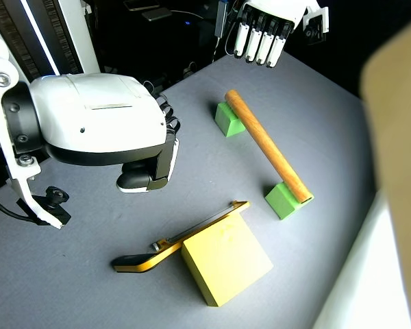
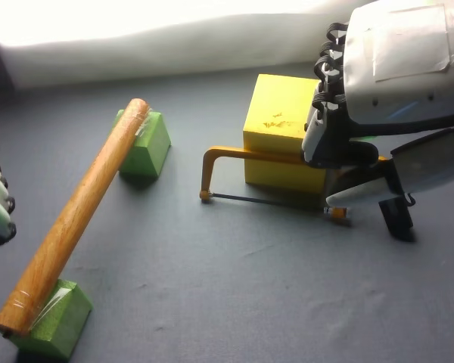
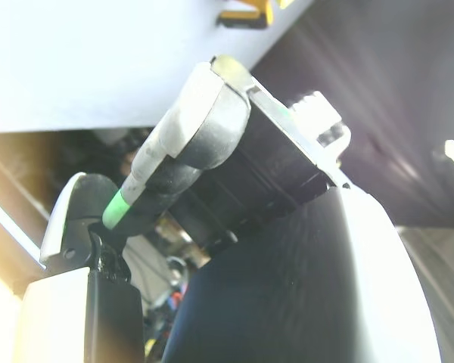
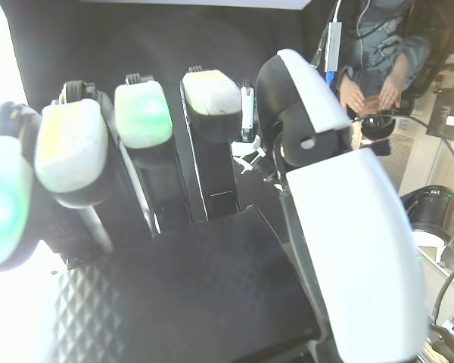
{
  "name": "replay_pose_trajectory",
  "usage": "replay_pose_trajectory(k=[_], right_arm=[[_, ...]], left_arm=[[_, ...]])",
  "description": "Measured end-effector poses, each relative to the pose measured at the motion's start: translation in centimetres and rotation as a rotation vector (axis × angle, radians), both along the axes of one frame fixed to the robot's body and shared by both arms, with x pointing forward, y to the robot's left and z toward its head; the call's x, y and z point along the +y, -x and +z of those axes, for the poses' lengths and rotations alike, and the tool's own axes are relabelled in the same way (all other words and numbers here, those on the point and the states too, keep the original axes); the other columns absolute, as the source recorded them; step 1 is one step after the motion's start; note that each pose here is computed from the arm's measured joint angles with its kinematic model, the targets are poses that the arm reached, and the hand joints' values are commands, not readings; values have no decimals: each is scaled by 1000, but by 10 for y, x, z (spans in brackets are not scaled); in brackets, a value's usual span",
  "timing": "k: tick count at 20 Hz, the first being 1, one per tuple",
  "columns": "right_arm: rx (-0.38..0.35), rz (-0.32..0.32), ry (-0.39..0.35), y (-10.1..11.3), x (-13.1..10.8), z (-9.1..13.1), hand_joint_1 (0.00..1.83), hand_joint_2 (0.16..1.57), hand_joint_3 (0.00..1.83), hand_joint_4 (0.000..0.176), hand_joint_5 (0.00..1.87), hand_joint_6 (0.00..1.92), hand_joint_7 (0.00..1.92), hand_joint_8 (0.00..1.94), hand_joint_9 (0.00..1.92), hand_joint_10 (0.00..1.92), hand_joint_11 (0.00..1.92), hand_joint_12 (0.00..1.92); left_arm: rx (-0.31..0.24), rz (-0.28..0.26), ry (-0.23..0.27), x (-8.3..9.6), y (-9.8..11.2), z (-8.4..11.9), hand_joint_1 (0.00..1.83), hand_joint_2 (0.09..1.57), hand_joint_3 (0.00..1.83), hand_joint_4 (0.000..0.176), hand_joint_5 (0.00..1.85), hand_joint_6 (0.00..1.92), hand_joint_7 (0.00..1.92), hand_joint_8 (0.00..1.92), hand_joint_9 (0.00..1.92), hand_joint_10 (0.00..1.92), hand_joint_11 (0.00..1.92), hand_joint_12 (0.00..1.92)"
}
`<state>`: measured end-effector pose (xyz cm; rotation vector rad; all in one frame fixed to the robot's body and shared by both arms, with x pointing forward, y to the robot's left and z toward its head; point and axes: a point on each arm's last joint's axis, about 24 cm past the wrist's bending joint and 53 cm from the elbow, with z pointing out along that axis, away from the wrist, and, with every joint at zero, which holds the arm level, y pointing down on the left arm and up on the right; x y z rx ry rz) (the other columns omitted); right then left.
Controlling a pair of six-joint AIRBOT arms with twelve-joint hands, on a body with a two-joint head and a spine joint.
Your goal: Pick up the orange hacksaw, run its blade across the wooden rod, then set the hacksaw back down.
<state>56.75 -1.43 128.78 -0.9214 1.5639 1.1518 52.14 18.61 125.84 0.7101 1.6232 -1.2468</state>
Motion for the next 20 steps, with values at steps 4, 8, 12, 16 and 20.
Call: replay_pose_trajectory(k=[4, 8, 12, 16, 20], right_arm=[[-4, 3, 4, 1, 0, -1, 107, 1052, 7, 0, 47, 3, 71, 3, 101, 2, 0, 521], [-3, 11, -1, 3, 1, 1, 144, 1050, 1, 0, 42, 2, 65, 3, 96, 3, 0, 477], [77, -1, -22, 2, 0, 1, 180, 1050, 0, 0, 56, 2, 80, 2, 110, 2, 0, 591], [363, -160, -241, -20, -29, 8, 287, 1074, 7, 0, 43, 0, 66, 0, 105, 0, 0, 610], [556, -346, -384, -54, -74, -3, 482, 1073, 0, 0, 24, 1, 53, 0, 92, 1, 0, 616]], left_arm=[[3, 24, -16, 2, -5, -4, 6, 1223, 13, 0, 1, 0, 0, 0, 0, 0, 0, 0], [2, 22, -7, 2, -5, -1, 28, 1227, 7, 0, 0, 0, 0, 0, 0, 0, 0, 0], [7, 16, -7, -1, -1, -2, 38, 1228, 3, 0, 0, 0, 0, 0, 0, 0, 0, 0], [13, 21, -13, -5, 1, -5, 15, 1239, 5, 0, 0, 0, 0, 0, 0, 0, 0, 0], [14, 28, -22, -7, 4, -7, 16, 1245, 7, 0, 0, 0, 0, 0, 0, 0, 0, 0]])
